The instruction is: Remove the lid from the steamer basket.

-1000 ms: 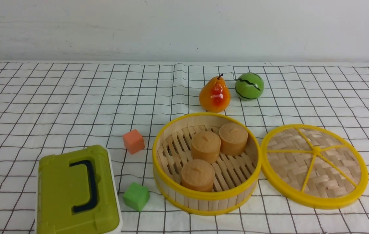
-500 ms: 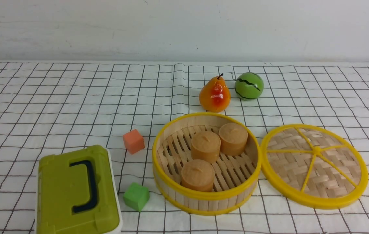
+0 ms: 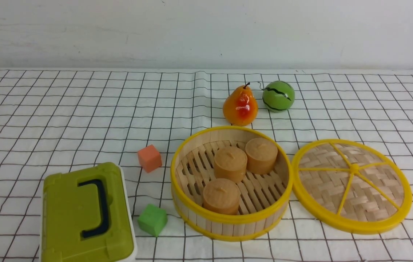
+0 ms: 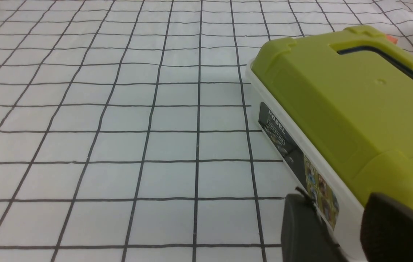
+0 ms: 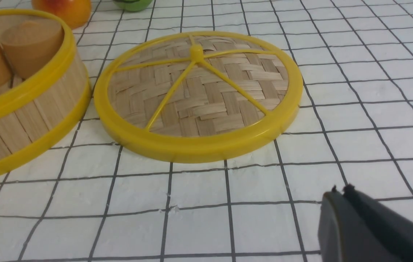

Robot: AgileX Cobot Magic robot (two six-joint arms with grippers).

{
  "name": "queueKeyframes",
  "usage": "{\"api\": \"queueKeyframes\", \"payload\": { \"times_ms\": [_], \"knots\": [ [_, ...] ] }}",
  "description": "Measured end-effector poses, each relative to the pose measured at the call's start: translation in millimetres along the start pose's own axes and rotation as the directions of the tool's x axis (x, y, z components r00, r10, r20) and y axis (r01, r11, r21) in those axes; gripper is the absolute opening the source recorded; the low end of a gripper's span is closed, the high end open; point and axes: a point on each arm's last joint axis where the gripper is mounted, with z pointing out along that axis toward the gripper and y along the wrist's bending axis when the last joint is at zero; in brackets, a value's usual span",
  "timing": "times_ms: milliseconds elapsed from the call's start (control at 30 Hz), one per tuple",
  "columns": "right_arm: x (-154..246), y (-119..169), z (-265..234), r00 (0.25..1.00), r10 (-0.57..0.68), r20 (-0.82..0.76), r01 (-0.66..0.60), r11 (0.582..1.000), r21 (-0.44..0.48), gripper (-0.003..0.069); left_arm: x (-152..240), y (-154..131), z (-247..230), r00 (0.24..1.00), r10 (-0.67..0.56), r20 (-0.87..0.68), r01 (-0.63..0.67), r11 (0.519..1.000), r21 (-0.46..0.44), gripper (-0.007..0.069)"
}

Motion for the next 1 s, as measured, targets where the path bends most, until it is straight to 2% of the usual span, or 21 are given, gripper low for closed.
{"api": "queueKeyframes", "payload": {
  "times_ms": [1000],
  "knots": [
    [0.0,0.0,0.0,1.000,0.001,0.000,-0.001,1.000,-0.001,0.0032,0.0,0.0,0.0,1.000,0.000,0.000,0.000,1.000,0.000,0.0239]
  ]
}}
